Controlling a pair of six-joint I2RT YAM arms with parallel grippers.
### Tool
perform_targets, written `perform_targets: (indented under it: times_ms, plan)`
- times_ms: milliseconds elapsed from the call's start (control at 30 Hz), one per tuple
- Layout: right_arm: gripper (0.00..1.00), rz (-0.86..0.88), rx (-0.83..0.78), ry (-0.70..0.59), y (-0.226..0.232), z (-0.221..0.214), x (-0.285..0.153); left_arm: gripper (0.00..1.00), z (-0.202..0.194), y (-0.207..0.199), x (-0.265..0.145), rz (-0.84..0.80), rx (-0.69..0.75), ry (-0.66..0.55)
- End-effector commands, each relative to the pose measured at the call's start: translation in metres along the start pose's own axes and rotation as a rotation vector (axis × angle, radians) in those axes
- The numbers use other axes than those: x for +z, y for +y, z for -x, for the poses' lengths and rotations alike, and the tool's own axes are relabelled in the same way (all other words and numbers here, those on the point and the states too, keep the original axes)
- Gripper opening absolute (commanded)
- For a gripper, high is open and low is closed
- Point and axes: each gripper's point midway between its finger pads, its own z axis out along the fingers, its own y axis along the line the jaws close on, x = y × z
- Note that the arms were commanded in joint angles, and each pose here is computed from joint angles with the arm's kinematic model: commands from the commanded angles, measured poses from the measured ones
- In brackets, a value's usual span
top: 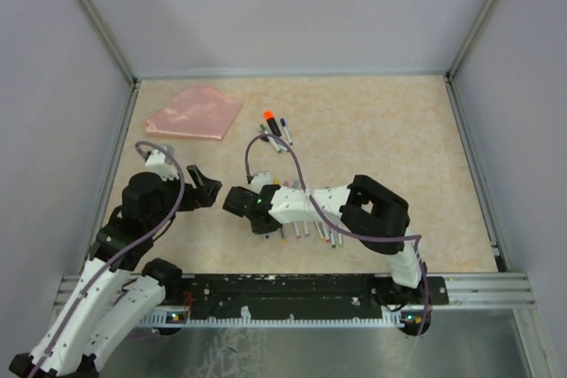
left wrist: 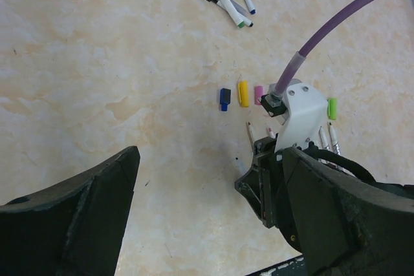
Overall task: Open the pen caps
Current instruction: Place the pen at the center of the board, then pick up the pen from the center of the board.
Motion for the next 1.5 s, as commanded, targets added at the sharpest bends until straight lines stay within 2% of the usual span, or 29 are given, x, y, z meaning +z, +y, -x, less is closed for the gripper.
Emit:
perform_targets:
  times_ms: [0, 100, 533, 1000, 1133, 1233, 1333, 1400, 1467]
  plan:
    - [0.12, -0.052, 0.02, -0.023, -0.004, 0.003, -0.001, 0.95, -0.002, 0.005, -0.007, 0.007, 0.006, -0.012]
    - [0.19, -0.046, 0.019, -0.015, -0.004, -0.001, 0.001, 0.95, 0.001, 0.004, -0.01, 0.0, 0.0, -0.025]
    - [0.2, -0.008, 0.02, -0.038, -0.003, 0.005, -0.008, 0.95, 0.01, -0.001, -0.02, -0.02, -0.007, -0.059]
    - [0.22, 0.109, -0.037, -0.228, 0.002, 0.063, -0.081, 0.95, 0.021, -0.008, -0.025, -0.044, -0.037, -0.096]
    - [0.38, 0.121, -0.093, -0.347, -0.011, 0.089, -0.114, 0.95, 0.019, -0.01, -0.02, -0.055, -0.07, -0.095]
    - [0.54, 0.163, -0.103, -0.512, -0.03, 0.122, -0.155, 0.95, 0.015, -0.014, -0.013, -0.073, -0.096, -0.079]
    - [0.57, 0.289, -0.073, -0.627, -0.055, 0.154, -0.178, 0.95, 0.01, -0.016, -0.005, -0.078, -0.124, -0.062]
    - [0.57, 0.386, -0.04, -0.654, -0.073, 0.171, -0.176, 0.96, 0.011, -0.018, 0.001, -0.076, -0.161, -0.061]
    - [0.58, 0.412, -0.015, -0.698, -0.097, 0.191, -0.167, 0.96, 0.013, -0.022, 0.006, -0.086, -0.191, -0.062]
